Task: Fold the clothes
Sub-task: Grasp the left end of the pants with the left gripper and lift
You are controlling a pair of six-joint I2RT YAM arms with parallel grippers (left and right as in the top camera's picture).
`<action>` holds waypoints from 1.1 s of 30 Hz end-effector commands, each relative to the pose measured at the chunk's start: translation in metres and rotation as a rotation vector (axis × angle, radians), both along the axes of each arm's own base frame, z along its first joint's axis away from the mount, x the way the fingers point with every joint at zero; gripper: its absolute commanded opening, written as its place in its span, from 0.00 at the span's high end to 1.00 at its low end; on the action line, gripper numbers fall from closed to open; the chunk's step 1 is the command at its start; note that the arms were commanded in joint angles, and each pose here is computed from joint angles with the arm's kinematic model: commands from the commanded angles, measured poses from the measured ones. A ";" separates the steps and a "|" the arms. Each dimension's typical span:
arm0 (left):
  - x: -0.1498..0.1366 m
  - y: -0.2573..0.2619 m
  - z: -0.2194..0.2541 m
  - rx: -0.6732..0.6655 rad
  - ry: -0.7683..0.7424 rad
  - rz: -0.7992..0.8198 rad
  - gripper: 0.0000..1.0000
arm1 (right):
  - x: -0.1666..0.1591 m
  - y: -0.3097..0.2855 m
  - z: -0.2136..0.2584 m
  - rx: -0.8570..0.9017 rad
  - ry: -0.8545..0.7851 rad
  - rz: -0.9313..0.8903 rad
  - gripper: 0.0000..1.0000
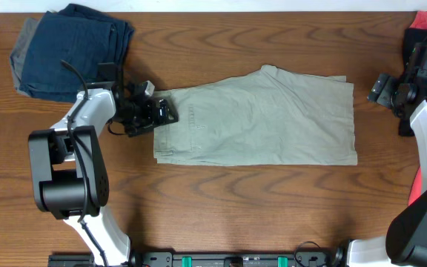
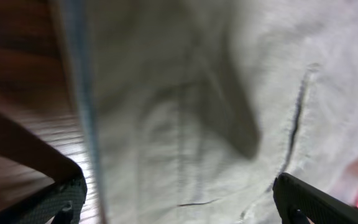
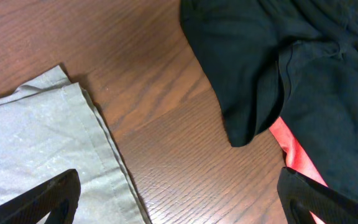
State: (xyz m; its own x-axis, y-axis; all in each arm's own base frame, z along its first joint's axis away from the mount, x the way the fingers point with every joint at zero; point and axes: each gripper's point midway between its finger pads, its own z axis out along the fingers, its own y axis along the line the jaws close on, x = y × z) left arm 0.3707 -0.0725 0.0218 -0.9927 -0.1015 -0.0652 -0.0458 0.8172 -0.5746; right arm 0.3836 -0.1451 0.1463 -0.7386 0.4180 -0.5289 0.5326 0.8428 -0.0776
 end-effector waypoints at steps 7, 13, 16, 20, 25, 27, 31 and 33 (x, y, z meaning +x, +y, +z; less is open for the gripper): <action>-0.027 -0.007 -0.027 -0.040 0.101 -0.044 0.27 | -0.001 -0.006 0.006 -0.014 -0.010 -0.013 0.01; -0.028 -0.007 -0.027 -0.039 0.104 -0.044 0.52 | -0.001 -0.006 0.006 -0.014 -0.010 -0.013 0.01; -0.028 -0.007 -0.027 -0.039 0.104 -0.044 0.66 | -0.001 -0.006 0.006 -0.014 -0.010 -0.013 0.01; -0.028 -0.004 -0.029 -0.022 0.106 -0.043 0.94 | -0.001 -0.006 0.006 -0.014 -0.010 -0.013 0.01; -0.029 0.014 -0.034 0.089 0.158 0.003 0.94 | -0.001 -0.006 0.006 -0.014 -0.010 -0.013 0.01; -0.027 0.028 -0.030 0.159 0.192 0.052 0.94 | -0.001 -0.006 0.006 -0.014 -0.010 -0.013 0.01; -0.020 0.059 -0.008 0.294 0.222 0.133 0.94 | -0.001 -0.006 0.006 -0.014 -0.010 -0.013 0.01; -0.017 0.075 0.011 0.371 0.221 0.156 0.94 | -0.001 -0.006 0.006 -0.014 -0.011 -0.013 0.01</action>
